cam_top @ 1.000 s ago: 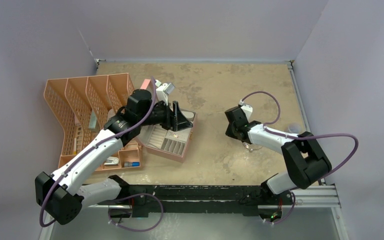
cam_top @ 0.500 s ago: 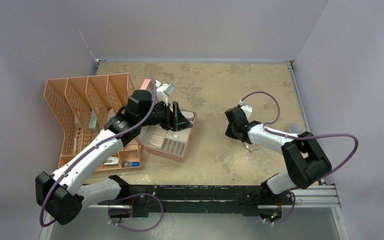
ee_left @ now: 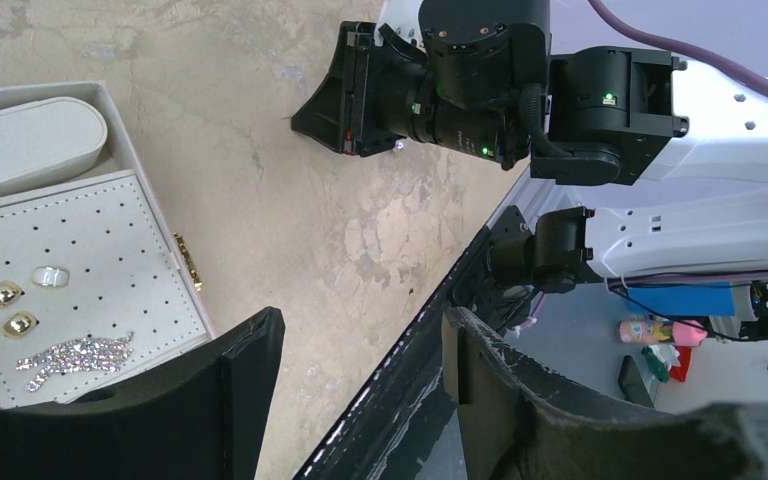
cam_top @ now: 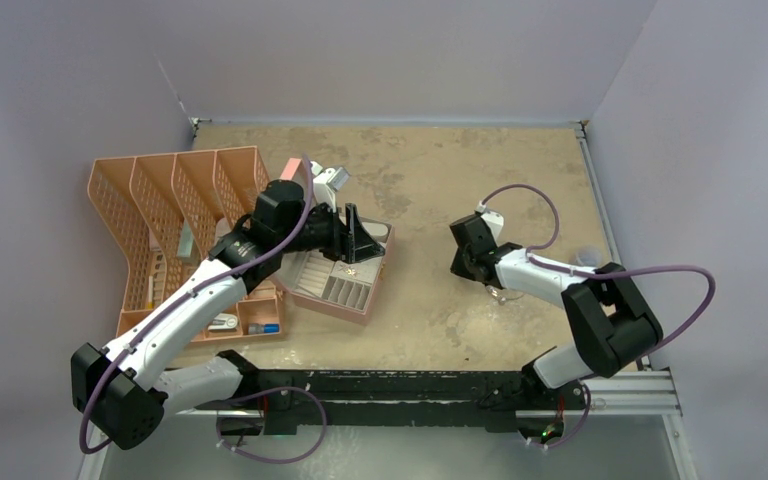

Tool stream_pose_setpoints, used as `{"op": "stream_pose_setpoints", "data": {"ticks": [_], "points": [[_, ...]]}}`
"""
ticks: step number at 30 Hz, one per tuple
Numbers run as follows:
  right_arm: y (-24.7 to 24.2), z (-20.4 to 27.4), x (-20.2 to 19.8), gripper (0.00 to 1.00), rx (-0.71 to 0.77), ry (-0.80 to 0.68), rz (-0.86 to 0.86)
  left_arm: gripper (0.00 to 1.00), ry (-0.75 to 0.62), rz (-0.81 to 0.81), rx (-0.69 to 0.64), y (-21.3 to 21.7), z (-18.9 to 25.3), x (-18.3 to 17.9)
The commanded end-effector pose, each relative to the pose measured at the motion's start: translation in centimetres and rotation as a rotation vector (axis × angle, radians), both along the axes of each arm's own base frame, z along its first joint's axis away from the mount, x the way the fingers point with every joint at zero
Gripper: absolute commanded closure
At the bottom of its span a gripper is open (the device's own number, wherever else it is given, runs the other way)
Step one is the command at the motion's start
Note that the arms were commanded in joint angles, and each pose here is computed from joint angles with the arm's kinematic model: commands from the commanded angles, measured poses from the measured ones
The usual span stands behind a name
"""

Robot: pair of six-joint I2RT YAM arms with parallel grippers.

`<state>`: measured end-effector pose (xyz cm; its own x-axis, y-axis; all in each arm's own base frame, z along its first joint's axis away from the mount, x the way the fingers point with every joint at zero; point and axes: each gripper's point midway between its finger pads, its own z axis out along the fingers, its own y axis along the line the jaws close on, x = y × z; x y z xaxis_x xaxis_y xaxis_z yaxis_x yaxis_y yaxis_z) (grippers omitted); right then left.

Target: Organize the mixed jewelry

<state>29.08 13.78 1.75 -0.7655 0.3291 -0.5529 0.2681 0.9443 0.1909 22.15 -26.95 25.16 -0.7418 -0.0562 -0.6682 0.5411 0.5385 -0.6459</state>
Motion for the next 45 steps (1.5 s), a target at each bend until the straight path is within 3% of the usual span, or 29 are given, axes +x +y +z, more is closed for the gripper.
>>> {"op": "stream_pose_setpoints", "data": {"ticks": [1, 14, 22, 30, 38, 45], "points": [[-0.6, 0.0, 1.0, 0.82, -0.039, -0.021, -0.022, 0.41, -0.048, -0.003, -0.011, -0.1, 0.6, 0.1], [0.2, 1.8, 1.5, 0.91, 0.012, -0.082, 0.008, 0.41, -0.023, -0.001, -0.022, -0.1, 0.7, -0.2], [3.1, 8.1, 2.7, 0.90, 0.185, -0.300, 0.128, 0.41, 0.083, 0.004, -0.077, -1.2, 0.3, -0.2], [7.5, 16.4, 1.4, 0.89, 0.436, -0.526, 0.346, 0.41, 0.228, 0.036, -0.166, -3.2, -0.2, 0.9], [10.7, 19.8, -0.1, 0.88, 0.543, -0.589, 0.487, 0.42, 0.294, 0.066, -0.212, -6.0, -1.5, 3.4], [13.2, 19.6, -1.8, 0.88, 0.596, -0.569, 0.567, 0.55, 0.311, 0.091, -0.239, -7.0, -2.4, 5.0]]}}
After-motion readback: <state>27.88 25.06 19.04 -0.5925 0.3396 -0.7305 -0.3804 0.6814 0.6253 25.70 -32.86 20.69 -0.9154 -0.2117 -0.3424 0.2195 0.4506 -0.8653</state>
